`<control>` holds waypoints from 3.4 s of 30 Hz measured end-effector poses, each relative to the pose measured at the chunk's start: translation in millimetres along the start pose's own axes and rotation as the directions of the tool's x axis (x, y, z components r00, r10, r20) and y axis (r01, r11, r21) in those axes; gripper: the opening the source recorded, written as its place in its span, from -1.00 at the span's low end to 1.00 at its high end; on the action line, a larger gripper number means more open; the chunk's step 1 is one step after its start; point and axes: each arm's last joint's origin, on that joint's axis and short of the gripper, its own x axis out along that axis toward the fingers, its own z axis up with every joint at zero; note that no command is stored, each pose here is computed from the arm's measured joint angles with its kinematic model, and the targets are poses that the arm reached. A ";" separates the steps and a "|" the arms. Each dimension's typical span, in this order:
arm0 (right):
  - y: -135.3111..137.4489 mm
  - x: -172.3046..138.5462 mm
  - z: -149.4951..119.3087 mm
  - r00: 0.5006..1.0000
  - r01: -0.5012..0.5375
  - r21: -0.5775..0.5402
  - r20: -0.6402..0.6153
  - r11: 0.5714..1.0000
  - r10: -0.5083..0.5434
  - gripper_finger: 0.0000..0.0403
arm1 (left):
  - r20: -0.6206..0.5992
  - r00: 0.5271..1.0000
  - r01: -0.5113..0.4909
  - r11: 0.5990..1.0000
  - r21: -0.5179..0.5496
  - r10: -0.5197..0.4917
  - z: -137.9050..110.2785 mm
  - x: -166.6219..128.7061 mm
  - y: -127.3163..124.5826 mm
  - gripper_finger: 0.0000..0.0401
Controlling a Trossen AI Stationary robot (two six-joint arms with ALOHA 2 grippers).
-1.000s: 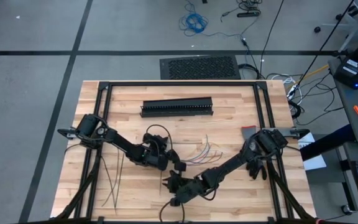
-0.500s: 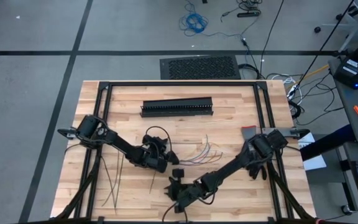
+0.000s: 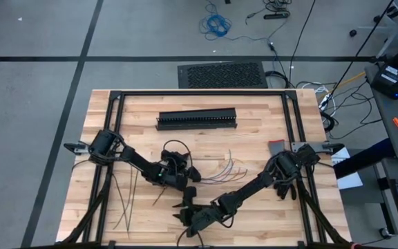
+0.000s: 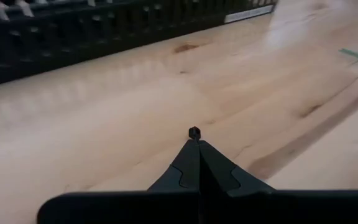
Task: Ziptie cables
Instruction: Wrap the zip tie around the cable wires
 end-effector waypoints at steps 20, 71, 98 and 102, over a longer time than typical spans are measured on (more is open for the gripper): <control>-18.6 1.2 18.0 0.966 0.212 -0.017 -0.149 0.977 -0.212 -0.50 | 0.105 0.987 0.116 0.993 0.028 -0.118 47.6 -0.9 -29.8 -1.00; 6.4 -62.6 -28.7 0.714 0.285 0.129 -0.690 0.950 -0.120 -1.00 | -0.038 0.970 0.243 0.960 0.137 -0.240 40.5 5.6 -30.7 -1.00; 6.2 -63.7 -12.4 0.768 0.409 0.089 -0.571 0.908 -0.291 -1.00 | -0.132 0.991 0.030 0.929 0.368 0.020 40.3 -9.2 -0.6 -1.00; 8.4 -66.4 -12.3 0.769 0.418 0.074 -0.560 0.905 -0.309 -1.00 | -0.184 0.981 0.023 0.896 0.443 0.066 35.0 -11.6 6.5 -1.00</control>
